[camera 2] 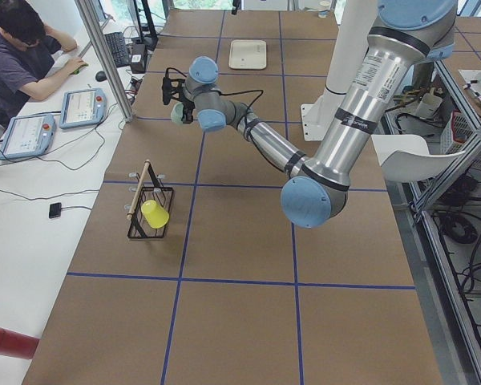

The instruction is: Left arm grabs green cup and hands to right arm on tray

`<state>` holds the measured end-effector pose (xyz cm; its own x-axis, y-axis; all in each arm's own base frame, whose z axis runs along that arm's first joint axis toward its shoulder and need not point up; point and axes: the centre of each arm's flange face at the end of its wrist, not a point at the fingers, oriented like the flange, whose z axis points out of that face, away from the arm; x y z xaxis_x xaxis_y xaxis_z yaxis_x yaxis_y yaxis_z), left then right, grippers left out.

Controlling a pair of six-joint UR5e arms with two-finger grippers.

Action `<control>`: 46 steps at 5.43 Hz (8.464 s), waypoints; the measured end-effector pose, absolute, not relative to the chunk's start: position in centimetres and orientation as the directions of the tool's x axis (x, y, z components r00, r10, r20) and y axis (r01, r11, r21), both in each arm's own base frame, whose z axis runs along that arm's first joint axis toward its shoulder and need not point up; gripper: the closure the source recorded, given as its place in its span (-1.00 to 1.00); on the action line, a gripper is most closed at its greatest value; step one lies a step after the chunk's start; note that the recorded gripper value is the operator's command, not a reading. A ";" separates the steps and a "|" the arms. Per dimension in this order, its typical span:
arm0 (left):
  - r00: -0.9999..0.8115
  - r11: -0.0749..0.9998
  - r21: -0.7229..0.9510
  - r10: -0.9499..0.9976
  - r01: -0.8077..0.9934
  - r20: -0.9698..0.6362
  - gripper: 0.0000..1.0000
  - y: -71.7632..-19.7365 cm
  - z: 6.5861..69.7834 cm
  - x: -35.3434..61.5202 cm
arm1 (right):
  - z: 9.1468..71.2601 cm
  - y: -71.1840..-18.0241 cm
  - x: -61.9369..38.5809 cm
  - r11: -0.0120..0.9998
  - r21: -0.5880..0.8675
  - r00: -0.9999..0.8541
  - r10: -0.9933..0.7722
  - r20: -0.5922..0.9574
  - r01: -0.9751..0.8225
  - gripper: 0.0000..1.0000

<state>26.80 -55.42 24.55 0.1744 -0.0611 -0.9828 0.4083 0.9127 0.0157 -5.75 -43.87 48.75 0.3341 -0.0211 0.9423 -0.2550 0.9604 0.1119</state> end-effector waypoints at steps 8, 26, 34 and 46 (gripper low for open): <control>-0.337 0.986 -0.148 -0.115 0.076 -0.934 0.67 -40.0 15.2 33.6 | 25.4 -44.1 -22.2 0.935 0.209 -0.208 -0.274 0.939 -0.288 -0.98; -0.453 0.974 -0.193 -0.226 -0.119 -0.862 0.65 -35.6 11.4 35.3 | 19.9 -31.2 -34.9 0.961 -0.113 -0.786 -0.134 0.603 -0.251 0.65; -0.429 0.990 -0.136 -0.137 -0.034 -0.893 -1.00 -37.1 13.5 34.5 | 20.3 -33.8 -34.2 0.945 -0.115 -0.704 -0.143 0.696 -0.305 1.00; 0.607 0.925 0.375 0.334 -0.064 -0.721 -1.00 -55.0 46.1 8.0 | 34.6 -43.2 -21.9 0.978 0.126 0.753 0.044 0.657 -0.167 1.00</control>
<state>8.05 -55.03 46.11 0.6066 0.3342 -0.7214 -0.0639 0.9249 0.3748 -21.87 -43.21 34.63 0.7529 0.0439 0.6566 -0.1673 0.9778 0.1264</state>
